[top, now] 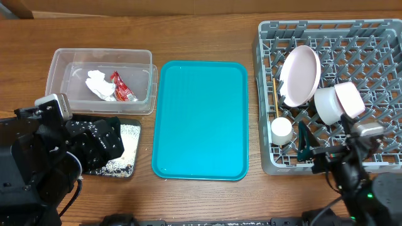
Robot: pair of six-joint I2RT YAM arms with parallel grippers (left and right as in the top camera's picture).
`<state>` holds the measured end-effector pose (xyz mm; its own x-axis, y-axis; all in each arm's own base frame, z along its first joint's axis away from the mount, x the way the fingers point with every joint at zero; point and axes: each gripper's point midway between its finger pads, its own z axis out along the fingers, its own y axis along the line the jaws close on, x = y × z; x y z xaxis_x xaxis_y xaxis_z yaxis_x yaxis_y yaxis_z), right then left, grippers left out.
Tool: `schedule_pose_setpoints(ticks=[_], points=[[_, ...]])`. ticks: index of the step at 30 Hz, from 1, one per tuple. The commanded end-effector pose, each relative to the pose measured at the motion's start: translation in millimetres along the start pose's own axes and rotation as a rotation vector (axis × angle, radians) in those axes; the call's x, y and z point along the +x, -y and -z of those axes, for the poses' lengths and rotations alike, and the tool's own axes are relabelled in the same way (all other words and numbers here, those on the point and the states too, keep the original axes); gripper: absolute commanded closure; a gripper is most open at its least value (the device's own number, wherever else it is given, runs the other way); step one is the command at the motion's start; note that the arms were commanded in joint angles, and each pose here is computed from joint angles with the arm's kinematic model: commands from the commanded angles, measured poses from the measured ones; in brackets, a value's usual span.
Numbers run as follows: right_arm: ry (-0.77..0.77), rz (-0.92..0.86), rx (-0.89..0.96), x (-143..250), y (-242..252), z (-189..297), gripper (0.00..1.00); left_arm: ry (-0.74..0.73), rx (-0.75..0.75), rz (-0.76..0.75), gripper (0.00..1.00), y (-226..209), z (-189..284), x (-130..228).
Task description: Sort waste into correct bins and load items into the dishwasher
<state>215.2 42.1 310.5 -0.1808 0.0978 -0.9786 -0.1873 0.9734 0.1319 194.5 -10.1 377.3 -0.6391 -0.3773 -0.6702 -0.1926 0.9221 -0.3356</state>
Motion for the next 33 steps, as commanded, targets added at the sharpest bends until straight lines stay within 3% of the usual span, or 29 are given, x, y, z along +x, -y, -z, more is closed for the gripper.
schedule_pose_setpoints(ticks=[1, 5, 13, 16, 33], points=[[-0.010, -0.003, 0.025, 37.8, 10.3, -12.7, 0.00, 0.017, -0.007, 0.014, 0.00, -1.0, 3.2, -2.9], [0.032, -0.001, 0.029, 73.6, 18.2, -28.5, 0.00, 0.017, -0.007, 0.014, 0.00, -1.0, 3.2, -2.9], [0.195, 0.008, 0.067, 107.8, 37.5, -40.6, 0.00, 0.017, -0.007, 0.014, 0.00, -1.0, 3.2, -2.9], [0.190, 0.006, 0.085, 119.8, 44.1, -45.3, 0.00, 0.017, -0.007, 0.014, 0.00, -1.0, 3.2, -2.9], [0.153, 0.000, 0.110, 128.9, 49.5, -46.3, 0.00, 0.017, -0.007, 0.014, 0.00, -1.0, 3.2, -2.9]])
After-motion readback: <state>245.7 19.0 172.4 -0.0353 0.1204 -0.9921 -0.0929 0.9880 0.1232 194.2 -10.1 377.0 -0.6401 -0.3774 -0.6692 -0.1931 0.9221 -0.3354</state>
